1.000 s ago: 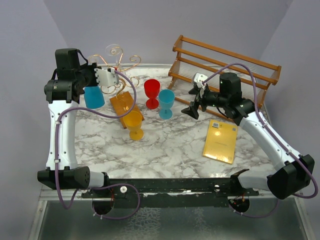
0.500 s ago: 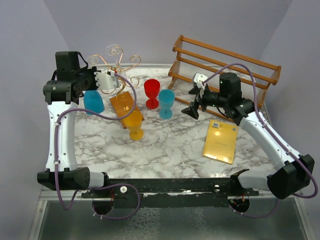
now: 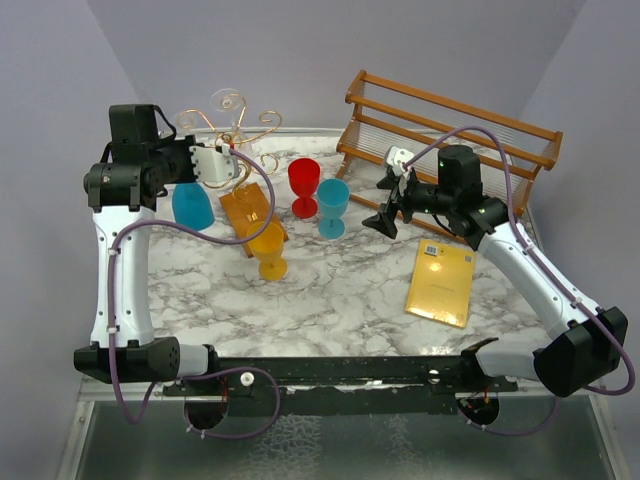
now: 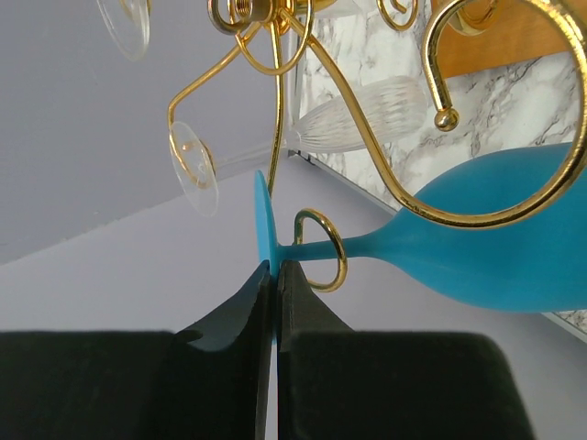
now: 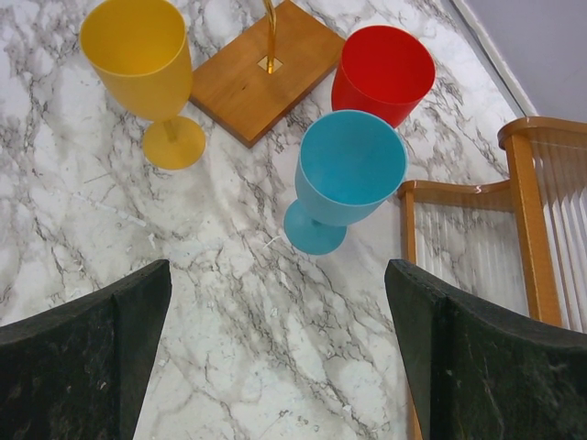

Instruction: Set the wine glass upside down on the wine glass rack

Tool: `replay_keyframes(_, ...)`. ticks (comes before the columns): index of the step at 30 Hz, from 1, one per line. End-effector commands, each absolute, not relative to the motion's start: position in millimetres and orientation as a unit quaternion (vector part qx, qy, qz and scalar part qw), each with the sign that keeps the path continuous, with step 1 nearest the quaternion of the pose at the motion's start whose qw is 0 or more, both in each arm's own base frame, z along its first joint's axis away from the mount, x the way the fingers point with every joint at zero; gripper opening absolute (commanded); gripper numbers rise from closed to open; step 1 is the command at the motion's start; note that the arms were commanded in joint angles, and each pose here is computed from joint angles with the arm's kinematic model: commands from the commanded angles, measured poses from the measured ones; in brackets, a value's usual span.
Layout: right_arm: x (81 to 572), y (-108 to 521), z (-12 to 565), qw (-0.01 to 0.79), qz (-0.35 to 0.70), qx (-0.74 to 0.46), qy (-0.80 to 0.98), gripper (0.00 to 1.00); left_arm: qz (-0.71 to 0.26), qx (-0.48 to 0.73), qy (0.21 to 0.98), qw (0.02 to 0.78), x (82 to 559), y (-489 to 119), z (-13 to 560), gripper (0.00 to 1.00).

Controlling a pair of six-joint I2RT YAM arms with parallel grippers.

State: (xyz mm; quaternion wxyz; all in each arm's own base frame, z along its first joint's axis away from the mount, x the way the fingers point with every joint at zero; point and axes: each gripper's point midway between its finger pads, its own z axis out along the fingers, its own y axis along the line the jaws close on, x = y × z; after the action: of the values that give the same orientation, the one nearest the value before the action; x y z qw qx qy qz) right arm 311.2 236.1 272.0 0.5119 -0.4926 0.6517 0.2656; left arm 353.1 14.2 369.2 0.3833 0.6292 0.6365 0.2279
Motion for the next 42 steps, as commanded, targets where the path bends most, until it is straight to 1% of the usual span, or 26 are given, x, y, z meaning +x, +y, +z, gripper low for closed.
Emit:
replay_keyframes(1,310,238,272,0.512,0.274,-0.499,0.643,1.0,0.206,0.633,0.619,0.416,341,-1,383,0.05)
replay_keyframes(8,310,238,272,0.51,0.276,-0.499,0.644,1.0,0.186,0.64,0.617,0.418,342,-7,376,0.06)
replay_keyframes(12,311,237,273,0.511,0.275,-0.497,0.645,1.0,0.164,0.649,0.618,0.413,339,-13,366,0.08)
replay_keyframes(19,311,235,276,0.514,0.274,-0.495,0.644,1.0,0.159,0.654,0.622,0.4,337,-11,354,0.11)
replay_keyframes(27,312,233,280,0.519,0.271,-0.493,0.643,1.0,0.148,0.658,0.619,0.402,334,-15,351,0.24)
replay_keyframes(42,313,233,282,0.515,0.269,-0.495,0.646,1.0,0.12,0.667,0.603,0.421,318,-29,363,0.43)
